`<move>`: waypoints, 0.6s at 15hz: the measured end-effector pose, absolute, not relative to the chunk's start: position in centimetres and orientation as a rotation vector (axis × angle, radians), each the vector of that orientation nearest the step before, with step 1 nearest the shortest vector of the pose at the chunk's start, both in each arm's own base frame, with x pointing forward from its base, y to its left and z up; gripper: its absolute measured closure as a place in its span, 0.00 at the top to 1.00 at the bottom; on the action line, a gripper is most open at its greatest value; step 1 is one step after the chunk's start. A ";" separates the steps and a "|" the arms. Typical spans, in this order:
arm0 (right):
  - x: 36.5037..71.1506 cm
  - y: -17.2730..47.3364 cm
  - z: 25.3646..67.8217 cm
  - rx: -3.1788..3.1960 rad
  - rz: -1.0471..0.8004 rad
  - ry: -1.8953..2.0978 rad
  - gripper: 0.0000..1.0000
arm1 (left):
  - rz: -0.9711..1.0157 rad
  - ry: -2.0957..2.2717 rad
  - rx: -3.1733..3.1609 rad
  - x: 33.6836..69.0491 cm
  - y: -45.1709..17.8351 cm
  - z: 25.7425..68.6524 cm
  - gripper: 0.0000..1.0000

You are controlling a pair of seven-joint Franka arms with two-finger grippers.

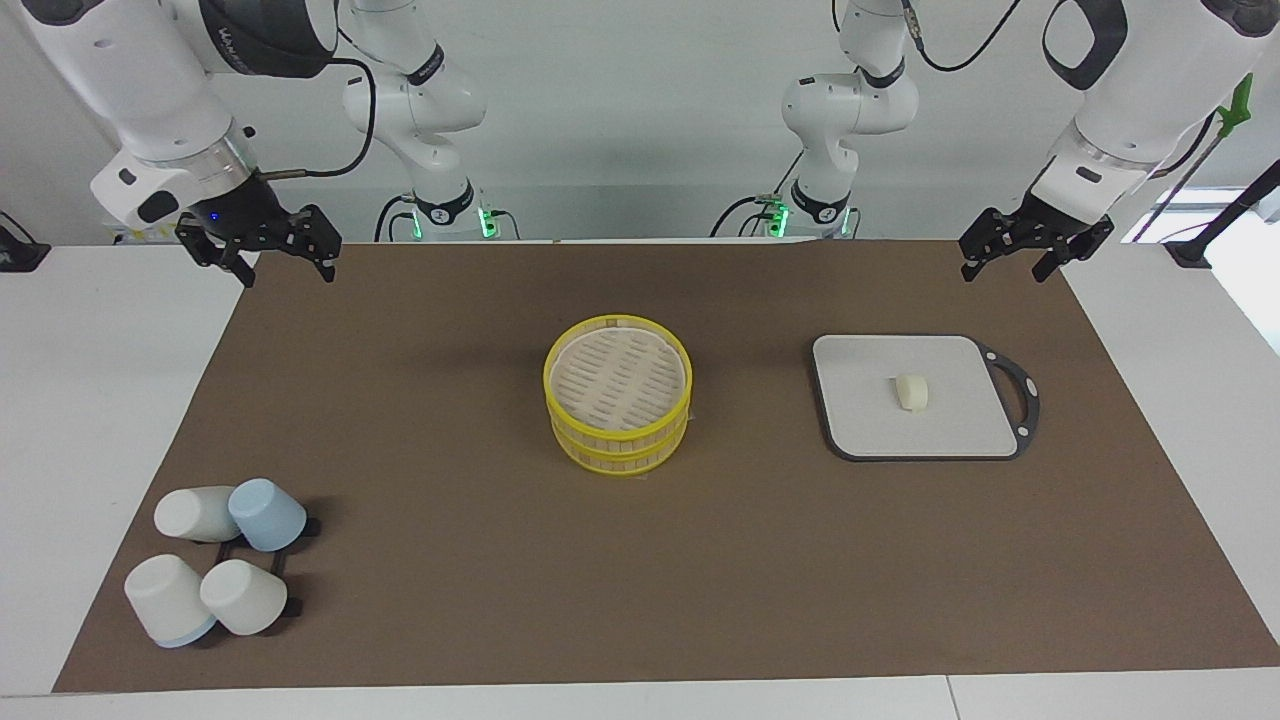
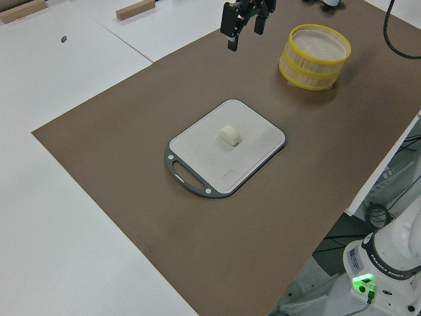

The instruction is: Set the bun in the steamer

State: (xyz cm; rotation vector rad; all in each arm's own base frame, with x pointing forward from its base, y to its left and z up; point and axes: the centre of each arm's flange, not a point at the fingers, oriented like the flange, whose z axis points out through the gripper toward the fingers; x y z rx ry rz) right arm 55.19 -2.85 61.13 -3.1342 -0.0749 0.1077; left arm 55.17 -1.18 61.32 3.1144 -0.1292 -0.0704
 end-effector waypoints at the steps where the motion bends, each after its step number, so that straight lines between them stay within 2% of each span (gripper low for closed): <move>1: 55.2 -2.8 61.1 -3.133 0.108 -0.076 1.00 | -0.070 -0.129 3.114 55.2 -1.2 61.3 1.00; 4: 55.2 -2.5 61.1 -3.127 0.106 -0.082 1.00 | -0.070 -0.129 3.114 55.2 -1.2 61.3 1.00; 6: 55.3 0.0 61.1 -3.097 0.104 -0.100 1.00 | -0.070 -0.130 3.114 55.2 -1.2 61.3 1.00; 9: 55.9 12.5 60.8 -3.111 0.148 0.041 1.00 | -0.064 -0.131 3.114 55.2 -1.2 60.8 1.00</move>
